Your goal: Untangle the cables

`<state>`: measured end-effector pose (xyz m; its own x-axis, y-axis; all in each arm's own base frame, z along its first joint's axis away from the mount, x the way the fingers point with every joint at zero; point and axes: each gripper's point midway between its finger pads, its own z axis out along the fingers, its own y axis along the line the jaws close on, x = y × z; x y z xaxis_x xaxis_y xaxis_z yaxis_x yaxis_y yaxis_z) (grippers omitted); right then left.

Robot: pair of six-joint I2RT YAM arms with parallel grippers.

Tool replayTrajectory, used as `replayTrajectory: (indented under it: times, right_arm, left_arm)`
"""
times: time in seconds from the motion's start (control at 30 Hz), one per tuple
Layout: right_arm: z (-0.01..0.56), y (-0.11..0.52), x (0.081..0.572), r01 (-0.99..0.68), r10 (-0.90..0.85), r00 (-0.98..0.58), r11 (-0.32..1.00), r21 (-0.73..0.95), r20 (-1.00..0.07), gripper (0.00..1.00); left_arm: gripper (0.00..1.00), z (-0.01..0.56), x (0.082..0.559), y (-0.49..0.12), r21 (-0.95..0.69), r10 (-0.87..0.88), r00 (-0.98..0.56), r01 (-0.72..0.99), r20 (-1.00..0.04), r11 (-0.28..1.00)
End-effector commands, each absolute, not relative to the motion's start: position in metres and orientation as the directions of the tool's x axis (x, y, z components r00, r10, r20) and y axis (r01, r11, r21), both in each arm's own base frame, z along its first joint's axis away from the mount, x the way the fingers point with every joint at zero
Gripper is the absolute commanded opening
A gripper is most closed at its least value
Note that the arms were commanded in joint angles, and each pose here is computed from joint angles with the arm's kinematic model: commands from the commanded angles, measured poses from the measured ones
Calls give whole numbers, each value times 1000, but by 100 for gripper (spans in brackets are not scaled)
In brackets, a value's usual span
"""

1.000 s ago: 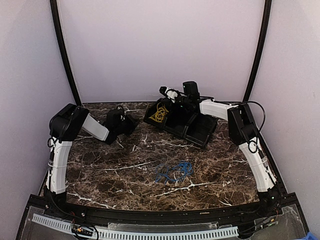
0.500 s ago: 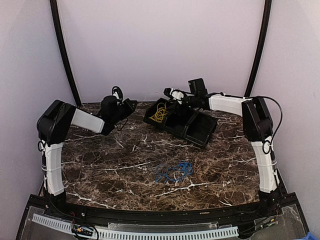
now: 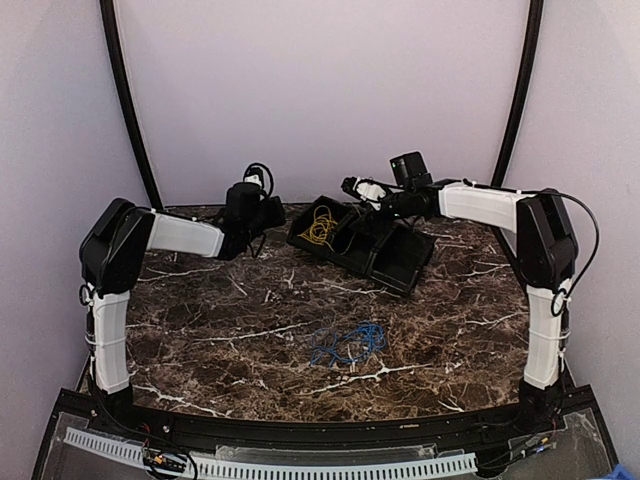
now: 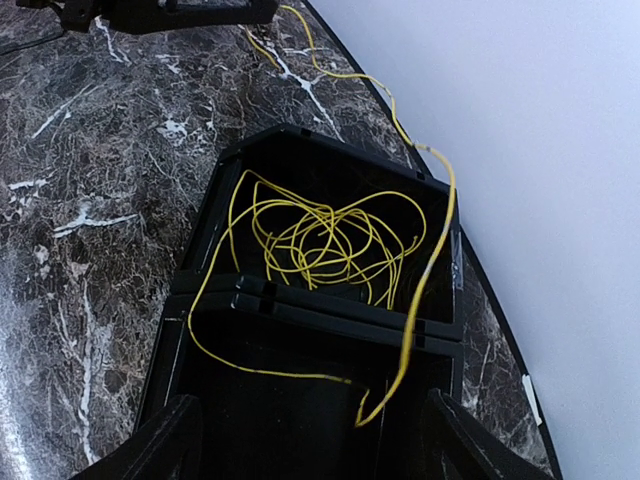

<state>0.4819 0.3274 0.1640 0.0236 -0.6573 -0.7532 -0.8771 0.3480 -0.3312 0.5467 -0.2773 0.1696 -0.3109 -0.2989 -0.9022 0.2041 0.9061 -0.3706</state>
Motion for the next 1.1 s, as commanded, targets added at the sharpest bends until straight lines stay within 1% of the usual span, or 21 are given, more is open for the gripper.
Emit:
replayTrajectory:
  times: [0.0, 0.07, 0.13, 0.2, 0.37, 0.5, 0.63, 0.67, 0.77, 0.8, 0.83, 0.93, 1.07]
  right_arm:
    - [174, 324, 499, -850, -645, -29, 418, -321, -764, 77]
    - [177, 325, 503, -842, -643, -24, 425, -331, -766, 77]
    - [174, 325, 505, -844, -645, -23, 423, -331, -764, 75]
    - [168, 327, 506, -849, -649, -25, 415, -327, -760, 74]
    - [159, 327, 522, -826, -660, -36, 443, -350, -750, 70]
    - [163, 331, 535, -813, -656, -18, 449, -371, -755, 63]
    - [170, 336, 553, -787, -647, -8, 474, -394, -763, 52]
    - [173, 337, 558, -779, -644, -6, 483, -400, -765, 51]
    - [174, 342, 572, -766, -640, -5, 497, -409, -768, 43]
    - [175, 343, 574, -765, -635, 0, 497, -409, -772, 39]
    - [178, 345, 575, -764, -629, 7, 499, -410, -778, 32]
    - [192, 351, 575, -764, -602, 28, 501, -405, -798, 0]
    - [225, 361, 562, -782, -550, 87, 479, -399, -830, 0]
  left_arm:
    - [0, 214, 551, -241, -317, -293, -204, 96, -934, 944]
    - [0, 223, 551, -232, -336, -314, -183, 98, -931, 937]
    - [0, 236, 549, -231, -348, -325, -160, 141, -932, 927]
    - [0, 249, 544, -238, -339, -314, -145, 202, -938, 919]
    - [0, 273, 536, -241, -342, -323, -113, 254, -940, 905]
    - [0, 288, 530, -241, -329, -316, -90, 278, -944, 902]
    - [0, 301, 526, -240, -315, -309, -68, 292, -949, 903]
    - [0, 303, 525, -240, -309, -304, -65, 296, -951, 904]
    - [0, 312, 523, -240, -299, -297, -53, 307, -953, 904]
    - [0, 313, 523, -241, -294, -293, -52, 312, -955, 903]
    - [0, 315, 522, -242, -293, -291, -53, 316, -955, 902]
    - [0, 319, 521, -242, -286, -285, -50, 322, -957, 903]
    - [0, 331, 512, -237, -268, -275, -25, 321, -961, 908]
